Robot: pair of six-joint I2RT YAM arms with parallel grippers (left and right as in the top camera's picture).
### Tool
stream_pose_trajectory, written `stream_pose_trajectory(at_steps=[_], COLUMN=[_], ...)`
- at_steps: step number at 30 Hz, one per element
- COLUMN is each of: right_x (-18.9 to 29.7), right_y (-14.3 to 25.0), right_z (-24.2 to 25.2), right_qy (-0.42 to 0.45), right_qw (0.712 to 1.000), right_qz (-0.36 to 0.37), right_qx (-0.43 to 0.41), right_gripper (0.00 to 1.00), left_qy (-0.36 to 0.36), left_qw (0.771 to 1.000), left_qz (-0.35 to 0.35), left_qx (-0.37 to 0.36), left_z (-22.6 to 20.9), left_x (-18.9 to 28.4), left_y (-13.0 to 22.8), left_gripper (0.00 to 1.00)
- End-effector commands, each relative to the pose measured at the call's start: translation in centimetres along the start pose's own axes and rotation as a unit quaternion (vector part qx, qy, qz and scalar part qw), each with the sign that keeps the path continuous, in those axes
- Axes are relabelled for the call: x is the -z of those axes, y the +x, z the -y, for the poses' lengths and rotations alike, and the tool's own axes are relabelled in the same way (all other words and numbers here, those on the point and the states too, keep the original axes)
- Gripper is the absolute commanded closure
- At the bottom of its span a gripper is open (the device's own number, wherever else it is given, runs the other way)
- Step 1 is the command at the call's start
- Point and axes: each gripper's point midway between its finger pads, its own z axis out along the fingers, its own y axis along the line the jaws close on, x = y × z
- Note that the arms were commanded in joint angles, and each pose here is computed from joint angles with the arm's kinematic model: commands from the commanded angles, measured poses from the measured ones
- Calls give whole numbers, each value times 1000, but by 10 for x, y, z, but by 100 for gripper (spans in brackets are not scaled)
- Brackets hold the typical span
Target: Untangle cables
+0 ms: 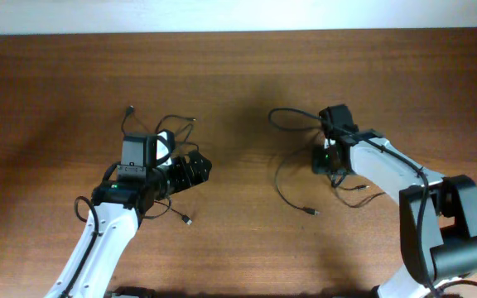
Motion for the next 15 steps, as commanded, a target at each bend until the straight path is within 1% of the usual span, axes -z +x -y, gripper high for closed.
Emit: stream_pose_trajectory(at_steps=[1, 2, 4, 5, 6, 7, 8, 9, 11, 13, 14, 15], right_x=[-19, -16, -4, 4, 19, 38, 56, 98, 141, 198, 239, 262], right_y=[-19, -29, -48, -49, -45, -44, -47, -60, -74, -99, -109, -105], right_z=[101, 125, 215, 262, 320, 367, 398, 444, 474, 487, 491, 497], right_qy=[102, 109, 145, 169, 213, 241, 260, 290, 313, 333, 354, 384], right_qw=[991, 988, 977, 968, 946, 924, 910, 896, 876, 860, 844, 829], right_qz=[16, 30, 69, 92, 122, 156, 179, 214, 243, 282, 304, 299], right_qx=[-89, -107, -142, -160, -211, -254, -269, -261, -274, -263, -265, -276], right_gripper=[96, 96, 96, 96, 96, 96, 96, 96, 96, 96, 96, 96], left_qy=[-11, -11, -11, -11, -11, -10, -11, -13, -16, -16, -17, -17], left_qw=[1000, 1000, 1000, 1000, 1000, 1000, 1000, 1000, 1000, 1000, 1000, 1000], left_qz=[-14, -14, -14, -14, -14, -14, -14, -12, -9, -9, -9, -9], left_qx=[1, 1, 1, 1, 1, 1, 1, 1, 1, 1, 1, 1], left_z=[-5, -5, -5, -5, -5, -5, -5, -6, -7, -7, -7, -7], left_x=[-2, -2, -2, -2, -2, -2, -2, -2, -2, -2, -2, -2], left_y=[8, 8, 8, 8, 8, 8, 8, 7, 6, 6, 6, 6], left_gripper=[1, 1, 1, 1, 1, 1, 1, 1, 1, 1, 1, 1])
